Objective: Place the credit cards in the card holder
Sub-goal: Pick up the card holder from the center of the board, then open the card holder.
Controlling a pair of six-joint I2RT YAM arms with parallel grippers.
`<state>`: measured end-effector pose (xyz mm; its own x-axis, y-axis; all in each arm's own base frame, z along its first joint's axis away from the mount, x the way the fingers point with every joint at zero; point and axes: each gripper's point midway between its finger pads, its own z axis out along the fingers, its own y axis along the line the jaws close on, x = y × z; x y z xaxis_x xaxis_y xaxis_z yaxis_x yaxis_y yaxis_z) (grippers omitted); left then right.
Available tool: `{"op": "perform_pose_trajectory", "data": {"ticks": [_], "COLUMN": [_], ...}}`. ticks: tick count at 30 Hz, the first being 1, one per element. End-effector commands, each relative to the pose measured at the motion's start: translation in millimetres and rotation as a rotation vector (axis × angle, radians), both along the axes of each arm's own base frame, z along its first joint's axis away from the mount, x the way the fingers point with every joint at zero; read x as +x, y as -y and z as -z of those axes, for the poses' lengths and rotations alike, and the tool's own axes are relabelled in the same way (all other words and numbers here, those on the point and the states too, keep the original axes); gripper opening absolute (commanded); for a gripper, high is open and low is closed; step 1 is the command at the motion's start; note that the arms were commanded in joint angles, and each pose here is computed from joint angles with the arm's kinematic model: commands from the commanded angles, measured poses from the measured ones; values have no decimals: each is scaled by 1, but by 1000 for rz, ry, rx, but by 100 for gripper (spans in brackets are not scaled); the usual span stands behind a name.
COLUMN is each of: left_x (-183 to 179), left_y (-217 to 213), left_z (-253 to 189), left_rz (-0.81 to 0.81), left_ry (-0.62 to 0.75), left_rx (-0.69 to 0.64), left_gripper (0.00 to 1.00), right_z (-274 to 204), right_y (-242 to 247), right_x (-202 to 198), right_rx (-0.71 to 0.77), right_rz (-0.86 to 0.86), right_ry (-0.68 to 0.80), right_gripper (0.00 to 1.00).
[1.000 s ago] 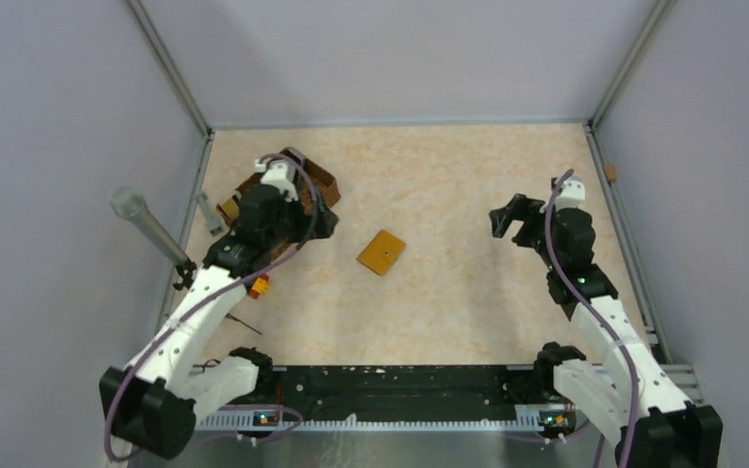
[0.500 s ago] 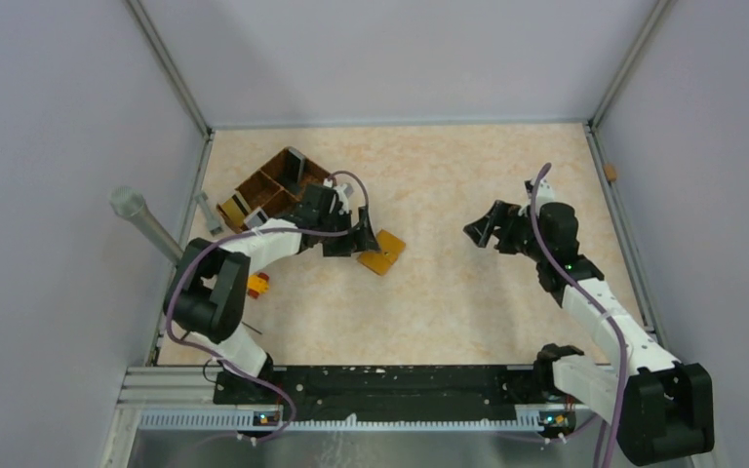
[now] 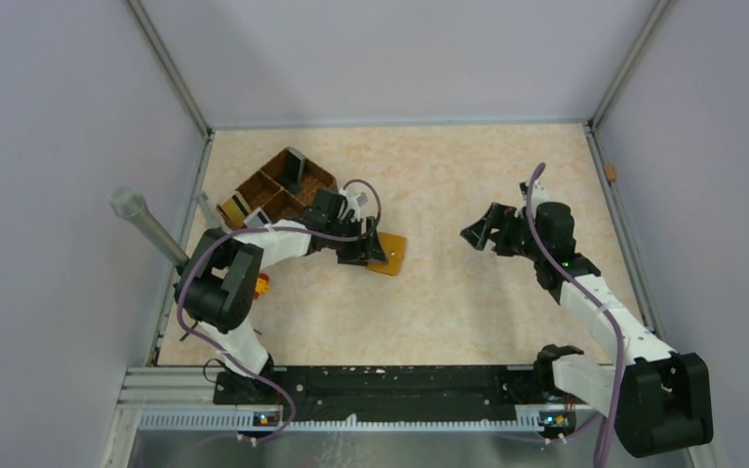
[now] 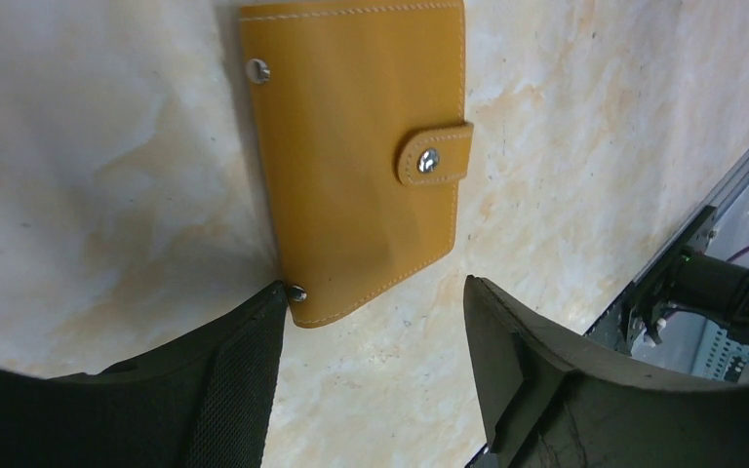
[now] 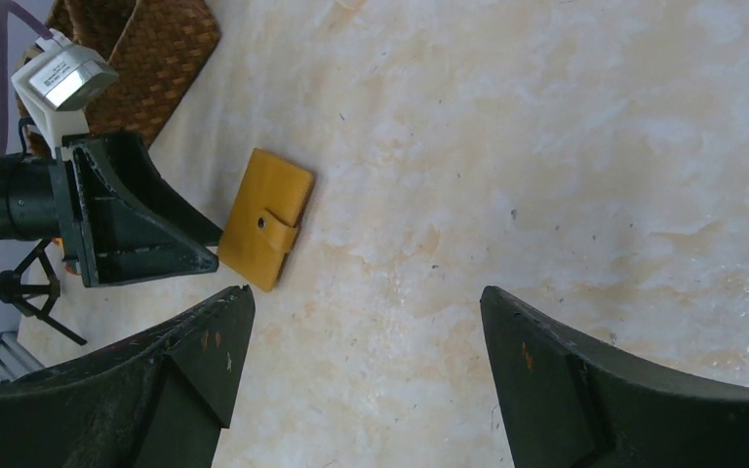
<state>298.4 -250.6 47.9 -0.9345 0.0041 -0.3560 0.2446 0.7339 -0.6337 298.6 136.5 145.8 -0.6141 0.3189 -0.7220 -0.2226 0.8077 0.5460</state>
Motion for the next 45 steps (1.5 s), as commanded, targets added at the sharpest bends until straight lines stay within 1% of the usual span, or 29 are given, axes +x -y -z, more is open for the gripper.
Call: {"op": "perform_pose_trajectory", "data": {"ticks": [1, 3, 5, 10, 13, 16, 17, 18, 22, 27, 33, 36, 39, 42, 45], "left_x": [-5, 0, 1, 1, 2, 4, 8, 9, 10, 2, -16, -27, -42, -56, -69], "left_y": [7, -4, -7, -2, 2, 4, 7, 10, 23, 34, 33, 30, 28, 25, 24], "left_z": [-9, 3, 12, 21, 21, 15, 8, 2, -43, -112, -180, -198, -203, -208, -215], "left_rz": [18, -33, -64, -105, -130, -154, -160, -163, -140, -109, -39, 20, 94, 157, 212], "left_ry": [44, 30, 3, -35, -45, -46, -22, -9, 63, 131, 240, 302, 349, 387, 421], "left_rx": [-25, 48, 80, 46, 19, -8, -33, -56, -200, -365, -459, -469, -466, -482, -499], "left_gripper": [69, 66, 61, 45, 28, 9, 2, 0, 0, 0, 0, 0, 0, 0, 0], "right_z": [-21, -21, -20, -19, -18, -17, -17, -18, -21, -38, -85, -114, -134, -144, -149], "right_y": [-8, -9, -9, -8, -7, -9, -11, -12, -22, -50, -73, -81, -86, -91, -100], "right_x": [7, 7, 6, 5, 5, 3, 3, 2, 0, -4, -4, -8, -12, -12, -13], "right_rx": [25, 26, 26, 16, 14, 28, 35, 45, 91, 213, 340, 393, 431, 429, 425], "right_rz": [-26, -26, -28, -29, -25, -32, -37, -41, -71, -162, -284, -346, -392, -430, -493], "right_ry": [58, 57, 55, 51, 47, 46, 44, 44, 36, 34, 78, 121, 151, 159, 135], "right_gripper": [88, 88, 88, 88, 88, 88, 88, 88, 88, 90, 91, 91, 91, 90, 89]}}
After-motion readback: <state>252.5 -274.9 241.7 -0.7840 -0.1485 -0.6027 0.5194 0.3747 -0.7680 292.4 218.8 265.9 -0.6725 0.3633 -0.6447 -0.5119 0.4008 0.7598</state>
